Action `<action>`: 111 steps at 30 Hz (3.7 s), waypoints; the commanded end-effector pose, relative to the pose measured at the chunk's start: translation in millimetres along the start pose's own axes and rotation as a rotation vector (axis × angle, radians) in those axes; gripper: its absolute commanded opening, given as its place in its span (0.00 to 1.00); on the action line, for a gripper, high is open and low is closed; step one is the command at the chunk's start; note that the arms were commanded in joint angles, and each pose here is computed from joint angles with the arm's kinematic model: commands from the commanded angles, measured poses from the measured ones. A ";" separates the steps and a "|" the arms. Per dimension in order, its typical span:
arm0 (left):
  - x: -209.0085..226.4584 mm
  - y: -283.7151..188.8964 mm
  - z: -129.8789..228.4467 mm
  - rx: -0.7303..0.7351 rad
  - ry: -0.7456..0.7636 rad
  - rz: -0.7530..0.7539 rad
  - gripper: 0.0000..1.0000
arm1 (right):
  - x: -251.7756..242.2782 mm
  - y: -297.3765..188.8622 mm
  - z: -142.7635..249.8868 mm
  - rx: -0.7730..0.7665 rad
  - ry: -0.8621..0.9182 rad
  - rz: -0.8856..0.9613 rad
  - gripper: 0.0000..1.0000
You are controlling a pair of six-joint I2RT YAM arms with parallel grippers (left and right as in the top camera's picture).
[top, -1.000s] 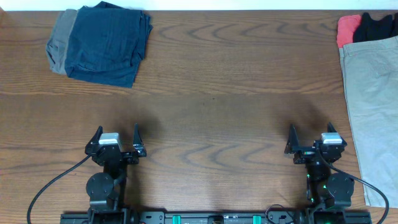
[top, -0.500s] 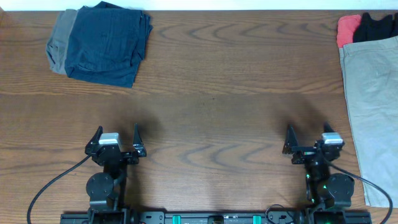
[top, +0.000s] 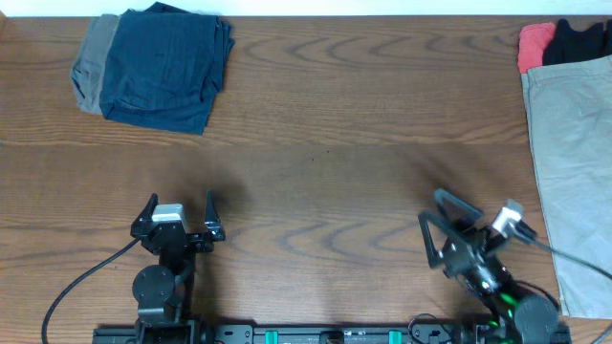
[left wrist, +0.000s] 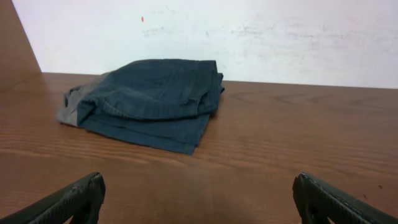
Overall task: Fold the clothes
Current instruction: 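Reach the right gripper to the right pile and grasp the khaki shorts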
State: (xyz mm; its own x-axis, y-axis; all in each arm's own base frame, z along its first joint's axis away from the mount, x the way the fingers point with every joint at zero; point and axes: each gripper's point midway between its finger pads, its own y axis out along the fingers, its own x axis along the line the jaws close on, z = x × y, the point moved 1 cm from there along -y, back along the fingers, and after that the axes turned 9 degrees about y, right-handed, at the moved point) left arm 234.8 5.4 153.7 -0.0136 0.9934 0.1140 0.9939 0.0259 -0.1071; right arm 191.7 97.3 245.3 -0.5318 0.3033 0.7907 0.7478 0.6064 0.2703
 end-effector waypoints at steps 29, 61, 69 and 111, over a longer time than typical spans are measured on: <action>-0.8 0.9 15.5 0.048 0.007 -0.002 0.98 | -163.6 81.7 -212.6 0.443 -0.446 1.412 0.99; -0.8 0.9 15.5 0.048 0.007 -0.002 0.98 | -418.2 -51.8 -225.6 0.734 -0.512 2.029 0.88; -0.8 0.9 15.5 0.048 0.007 -0.002 0.98 | -421.8 -50.1 -228.9 0.706 -0.526 2.034 0.54; -0.8 0.9 15.5 0.048 0.007 -0.002 0.98 | -363.5 -19.8 -267.7 0.314 -0.337 2.051 0.01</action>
State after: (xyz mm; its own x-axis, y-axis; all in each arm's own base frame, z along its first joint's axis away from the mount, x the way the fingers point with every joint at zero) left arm 234.8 5.4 153.8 -0.0132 0.9934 0.1144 0.9939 0.0255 -0.1071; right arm 474.3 -215.2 52.3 0.6015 0.6900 -0.4027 0.1151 -0.5737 -0.8109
